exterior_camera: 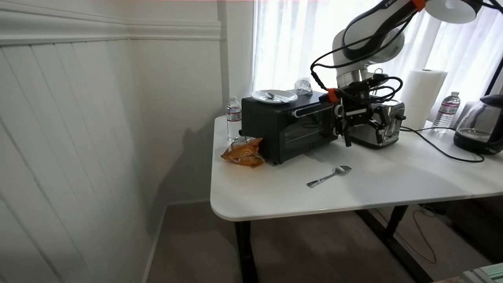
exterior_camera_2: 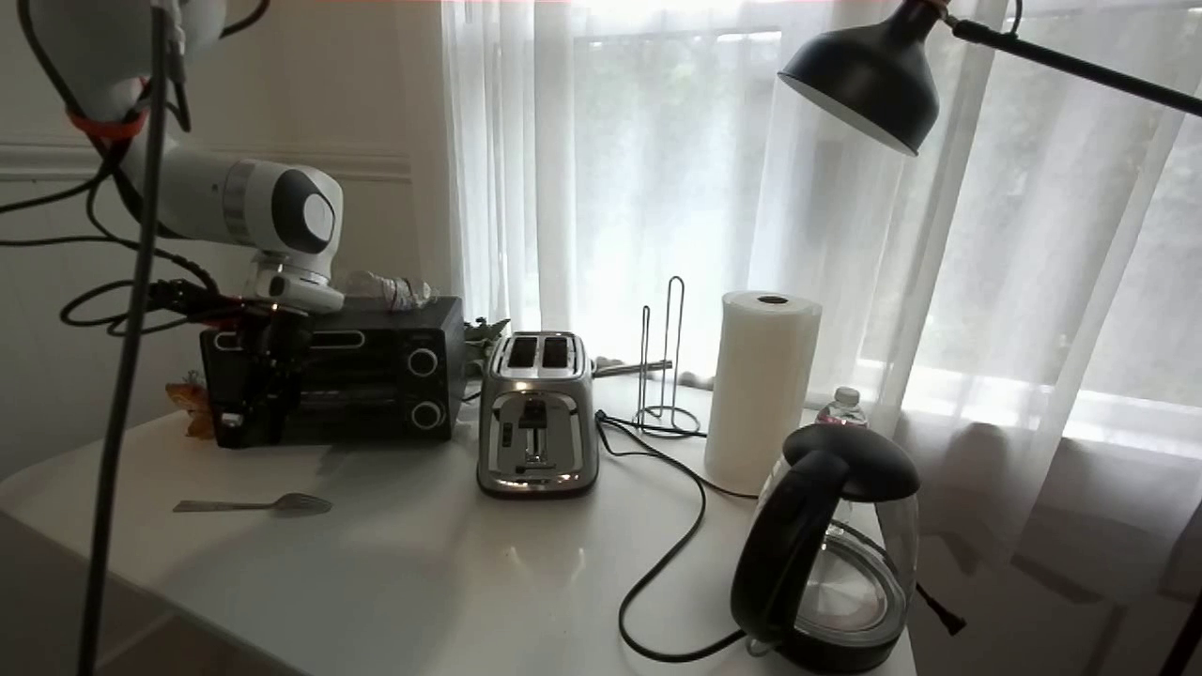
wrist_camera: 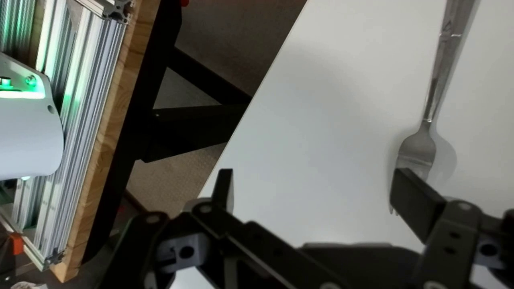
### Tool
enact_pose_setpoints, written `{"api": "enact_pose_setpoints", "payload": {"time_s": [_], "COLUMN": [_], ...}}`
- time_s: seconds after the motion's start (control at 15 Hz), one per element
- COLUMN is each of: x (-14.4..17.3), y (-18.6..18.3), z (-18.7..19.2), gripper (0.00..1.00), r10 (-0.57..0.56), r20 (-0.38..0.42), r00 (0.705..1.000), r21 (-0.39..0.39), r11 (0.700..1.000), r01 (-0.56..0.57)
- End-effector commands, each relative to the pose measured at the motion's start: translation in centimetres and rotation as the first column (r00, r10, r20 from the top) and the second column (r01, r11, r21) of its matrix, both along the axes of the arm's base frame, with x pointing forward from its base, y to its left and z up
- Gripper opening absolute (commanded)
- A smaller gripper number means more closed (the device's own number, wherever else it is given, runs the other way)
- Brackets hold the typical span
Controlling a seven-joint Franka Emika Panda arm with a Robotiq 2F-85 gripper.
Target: Pick up the fork and put it the right way up on the table
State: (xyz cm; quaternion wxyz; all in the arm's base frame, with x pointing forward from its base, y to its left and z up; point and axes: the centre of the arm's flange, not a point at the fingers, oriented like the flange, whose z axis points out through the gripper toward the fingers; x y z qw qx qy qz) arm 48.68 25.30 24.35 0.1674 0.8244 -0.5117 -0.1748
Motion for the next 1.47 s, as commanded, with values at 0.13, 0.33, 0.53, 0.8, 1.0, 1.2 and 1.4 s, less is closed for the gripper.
{"api": "enact_pose_setpoints", "payload": {"time_s": [0.13,0.33,0.53,0.8,1.0,1.2,1.4], "x": [1.1,1.5,1.6,1.9,2.2,2.4,2.4], "y": [-0.2,-0.9,-1.5,-2.0,-2.3,-2.6,-3.0], "z": [-2.5,-4.1,-5.7,-6.7,-7.5,-8.3,-9.0], "gripper": [1.00,1.00,1.00,1.00,1.00,1.00,1.00], "r10": [-0.068,-0.111,-0.150,-0.192,-0.193,-0.184,-0.172], "r20": [0.027,0.025,0.015,0.039,0.062,0.084,0.077], "r00": [0.997,0.994,0.989,0.981,0.979,0.979,0.982], "r21": [0.042,0.082,0.138,0.202,0.211,0.204,0.194], "r11": [0.997,0.991,0.980,0.963,0.962,0.965,0.969], "r01": [0.067,0.108,0.147,0.181,0.176,0.164,0.155]}}
